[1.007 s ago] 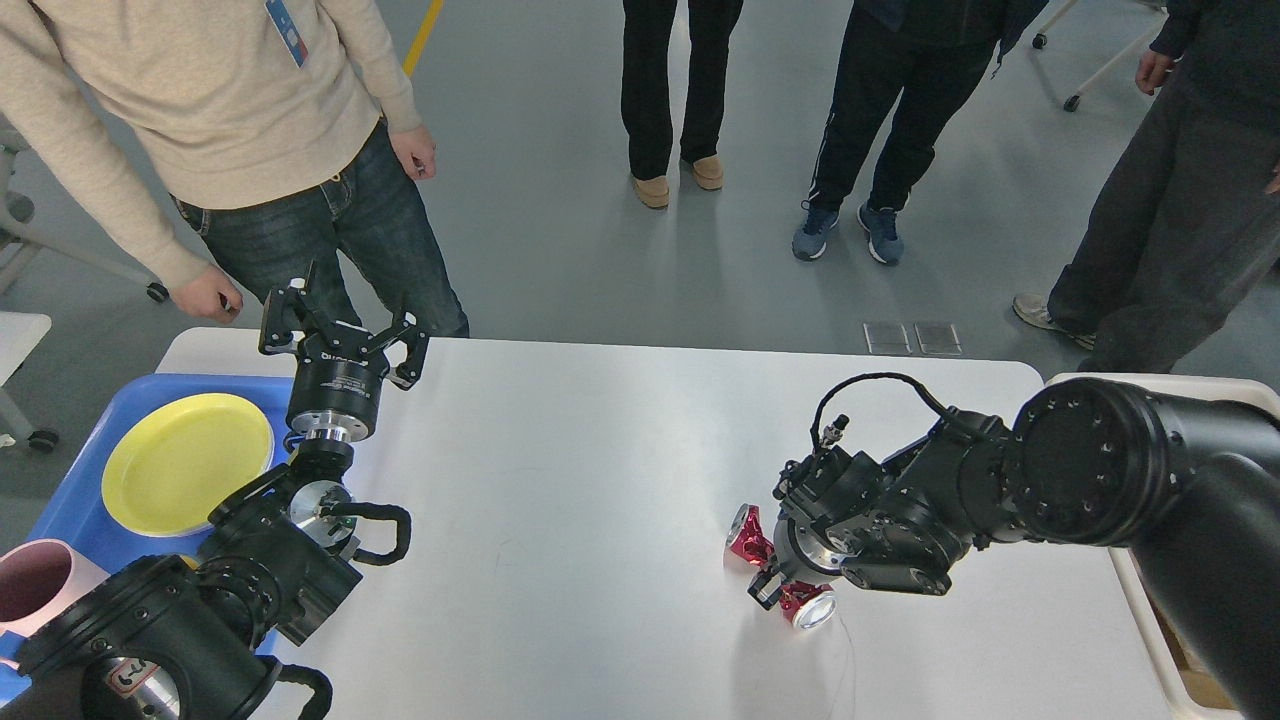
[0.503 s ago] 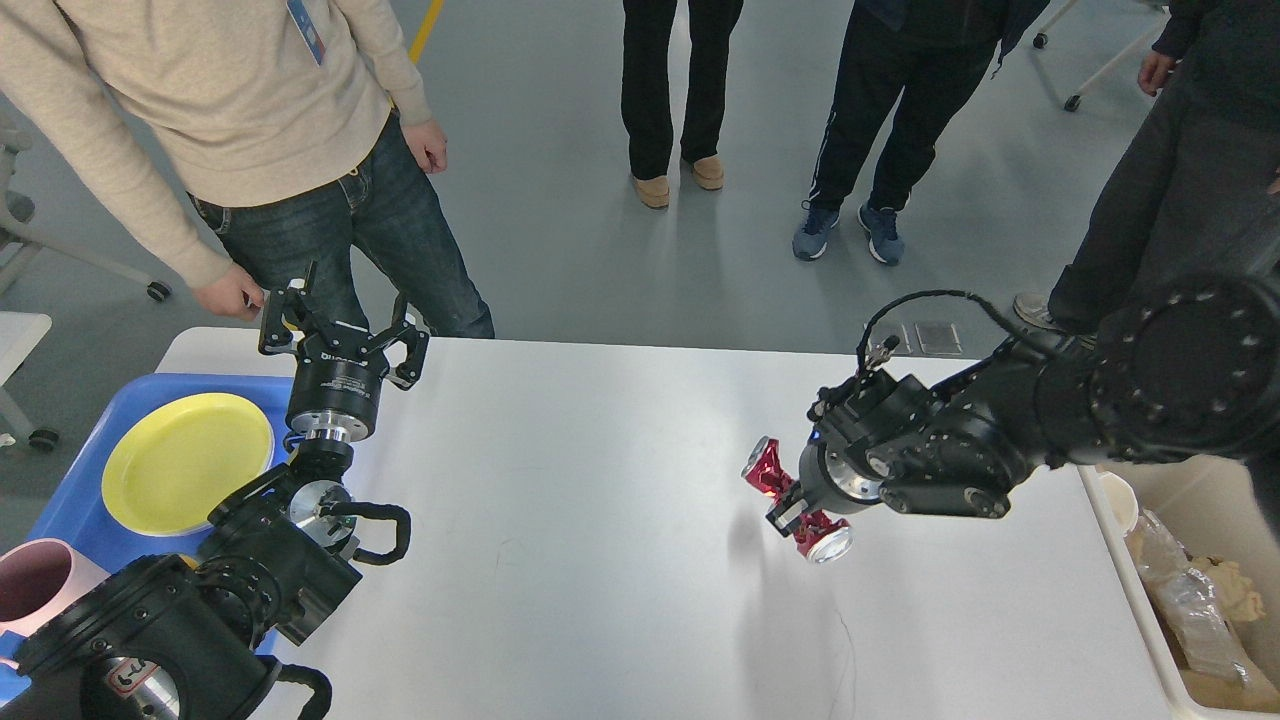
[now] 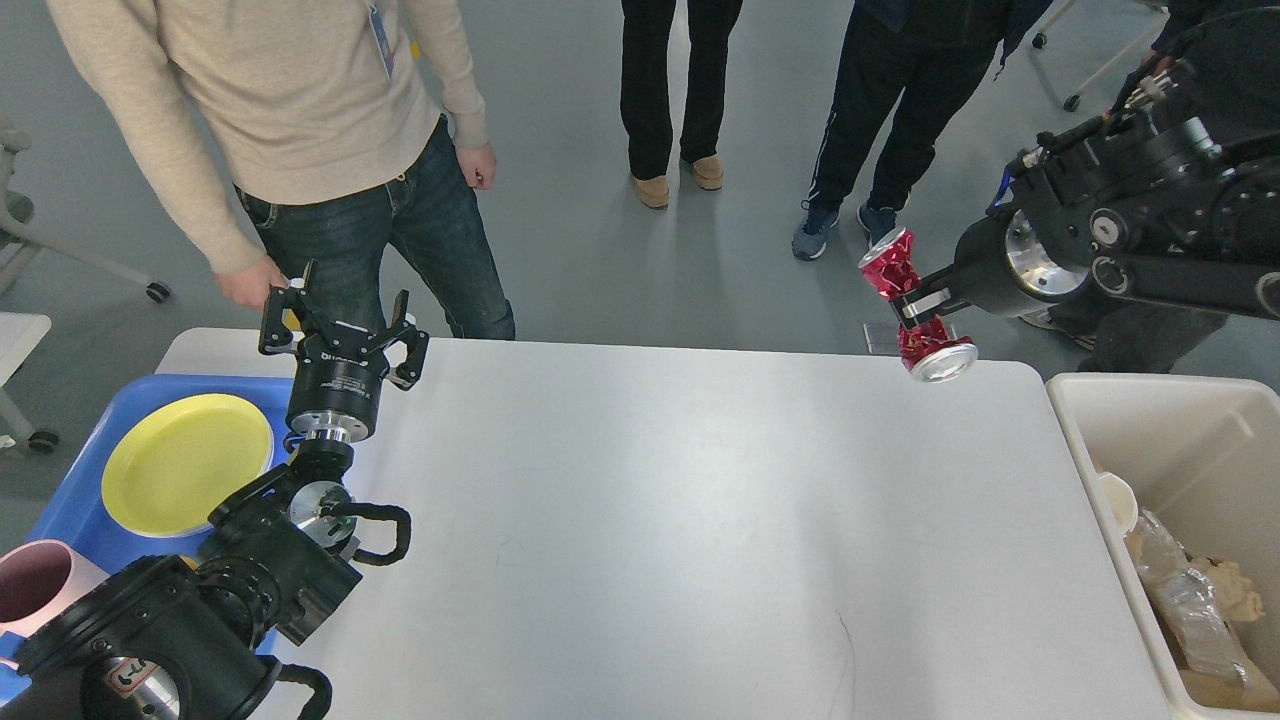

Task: Tidy desktop
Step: 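Carry the red can over the white bin and release it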

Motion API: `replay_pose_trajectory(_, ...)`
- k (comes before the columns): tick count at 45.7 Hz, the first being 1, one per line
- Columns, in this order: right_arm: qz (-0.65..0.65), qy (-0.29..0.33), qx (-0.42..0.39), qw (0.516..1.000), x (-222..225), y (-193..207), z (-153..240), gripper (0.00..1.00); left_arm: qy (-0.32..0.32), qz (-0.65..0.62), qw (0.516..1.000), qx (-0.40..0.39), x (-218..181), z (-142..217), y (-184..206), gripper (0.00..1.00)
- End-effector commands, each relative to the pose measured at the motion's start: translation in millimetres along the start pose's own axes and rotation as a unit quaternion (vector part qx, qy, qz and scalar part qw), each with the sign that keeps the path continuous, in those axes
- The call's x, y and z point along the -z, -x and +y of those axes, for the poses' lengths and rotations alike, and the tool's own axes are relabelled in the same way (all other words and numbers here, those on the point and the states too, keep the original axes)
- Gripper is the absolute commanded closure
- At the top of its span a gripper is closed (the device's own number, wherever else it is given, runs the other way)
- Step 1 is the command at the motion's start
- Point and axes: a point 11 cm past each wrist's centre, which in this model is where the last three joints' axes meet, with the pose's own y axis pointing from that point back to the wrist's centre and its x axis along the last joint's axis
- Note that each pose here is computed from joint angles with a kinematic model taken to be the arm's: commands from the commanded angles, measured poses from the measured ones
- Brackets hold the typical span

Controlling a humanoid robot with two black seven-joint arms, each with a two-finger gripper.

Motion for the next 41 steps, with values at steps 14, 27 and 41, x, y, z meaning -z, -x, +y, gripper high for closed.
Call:
replay_pose_trajectory(14,-0.156,0.139,-0.028,0.977,-148.4,81.7,-7.8,1.00,0.000,0.000,1.000,0.000,-0.1,0.0,0.0,0.04)
replay_pose_trajectory(27,-0.280,0.285,-0.094,0.912,-228.3,225.9,-38.0,1.00,0.000,0.001,1.000,0.000,0.7,0.1,0.3,0.04)
replay_pose_trajectory(41,-0.296,0.312,-0.050,0.901,-216.2,310.4,-65.2,0.66,0.000,0.000,1.000,0.000,-0.1,0.0,0.0,0.04)
